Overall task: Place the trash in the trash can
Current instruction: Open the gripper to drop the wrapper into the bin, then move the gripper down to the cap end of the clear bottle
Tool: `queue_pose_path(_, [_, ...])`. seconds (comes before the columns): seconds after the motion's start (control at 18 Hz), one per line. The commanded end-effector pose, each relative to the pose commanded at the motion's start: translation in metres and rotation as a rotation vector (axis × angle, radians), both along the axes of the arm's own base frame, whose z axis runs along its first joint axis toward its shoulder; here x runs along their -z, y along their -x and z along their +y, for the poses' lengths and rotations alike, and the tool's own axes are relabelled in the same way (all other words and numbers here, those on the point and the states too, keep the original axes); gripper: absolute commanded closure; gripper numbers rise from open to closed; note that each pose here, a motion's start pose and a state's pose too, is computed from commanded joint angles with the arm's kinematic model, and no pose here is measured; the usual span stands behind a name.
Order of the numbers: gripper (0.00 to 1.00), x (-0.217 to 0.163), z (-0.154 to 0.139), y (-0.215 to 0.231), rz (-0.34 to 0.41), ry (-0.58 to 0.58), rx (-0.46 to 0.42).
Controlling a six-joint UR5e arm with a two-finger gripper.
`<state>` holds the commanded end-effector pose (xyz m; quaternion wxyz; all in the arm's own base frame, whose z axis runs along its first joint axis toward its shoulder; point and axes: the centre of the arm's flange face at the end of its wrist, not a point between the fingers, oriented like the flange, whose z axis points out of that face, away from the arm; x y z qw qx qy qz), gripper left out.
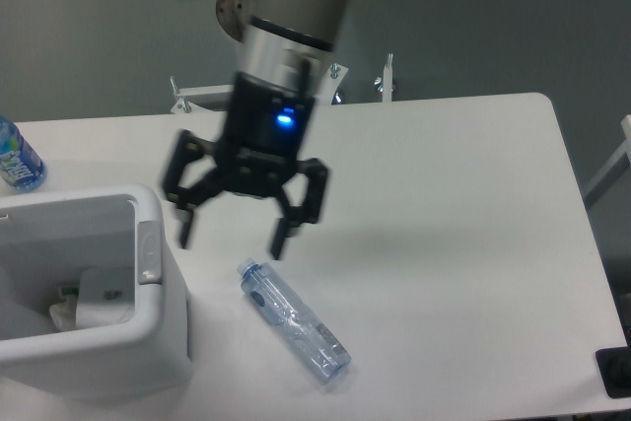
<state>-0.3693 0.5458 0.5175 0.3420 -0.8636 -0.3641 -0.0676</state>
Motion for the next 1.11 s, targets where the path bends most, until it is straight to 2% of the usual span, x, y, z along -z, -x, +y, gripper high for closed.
queue_pose_path(0.11, [0.00, 0.031, 0.003, 0.022, 0.048, 0.112, -0.070])
queue_pose_path(0.17, [0.00, 0.046, 0.007, 0.031, 0.046, 0.144, -0.089])
queue_pose_path(0.44, [0.00, 0.124, 0.034, 0.056, -0.030, 0.215, -0.074])
queue_pose_path(0.78, [0.00, 0.205, 0.049, 0.071, -0.109, 0.295, -0.062])
queue_pose_path(0.94, [0.00, 0.239, 0.054, 0.075, -0.142, 0.330, -0.061])
queue_pose_path(1.11, [0.00, 0.258, 0.060, 0.069, -0.140, 0.370, -0.056])
